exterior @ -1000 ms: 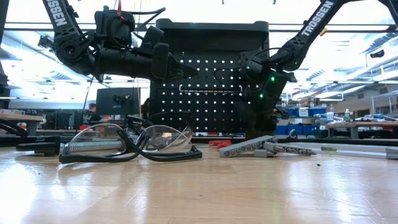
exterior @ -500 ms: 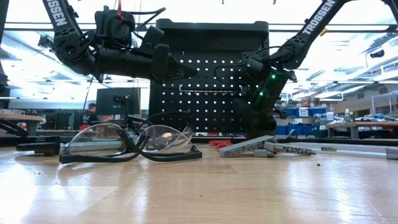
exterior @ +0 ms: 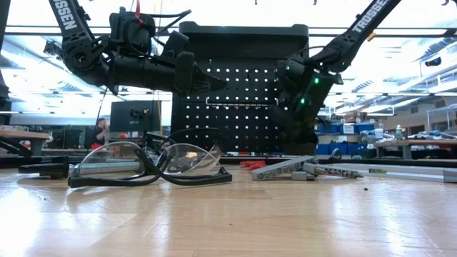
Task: Hang tools onto peg board
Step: Put the screwdriver bits on the table
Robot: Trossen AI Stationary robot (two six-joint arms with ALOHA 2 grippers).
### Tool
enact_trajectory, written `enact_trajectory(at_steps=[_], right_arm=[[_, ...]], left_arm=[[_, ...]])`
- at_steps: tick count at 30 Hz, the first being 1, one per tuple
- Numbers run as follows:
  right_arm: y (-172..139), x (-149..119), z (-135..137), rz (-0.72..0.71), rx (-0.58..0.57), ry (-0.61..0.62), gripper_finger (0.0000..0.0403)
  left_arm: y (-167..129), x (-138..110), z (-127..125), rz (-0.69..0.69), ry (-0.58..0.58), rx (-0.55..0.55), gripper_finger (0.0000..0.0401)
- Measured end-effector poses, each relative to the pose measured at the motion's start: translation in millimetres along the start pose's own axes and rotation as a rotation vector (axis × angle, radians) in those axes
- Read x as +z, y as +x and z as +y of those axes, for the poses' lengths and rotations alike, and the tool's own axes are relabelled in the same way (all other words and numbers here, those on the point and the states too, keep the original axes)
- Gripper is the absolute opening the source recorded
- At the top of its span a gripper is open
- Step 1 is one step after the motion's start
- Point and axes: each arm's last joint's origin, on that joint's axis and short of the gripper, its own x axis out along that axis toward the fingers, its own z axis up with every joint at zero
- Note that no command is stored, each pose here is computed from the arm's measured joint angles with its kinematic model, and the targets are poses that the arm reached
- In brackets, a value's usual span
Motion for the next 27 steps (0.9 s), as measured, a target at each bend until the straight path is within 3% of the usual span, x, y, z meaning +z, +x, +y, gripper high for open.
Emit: enact_trajectory(at_steps=[5, 27], right_arm=[[-20.0, 2.9, 2.9, -0.028, -0.033, -0.014, 0.0043], [-39.9, -9.2, 26.9, -0.056, -0.078, -0.030, 0.0042]], left_arm=[[0.0, 0.0, 0.0, 0.000, 0.000, 0.000, 0.0047], [0.0, 0.0, -0.1, 0.000, 0.000, 0.001, 0.0047]])
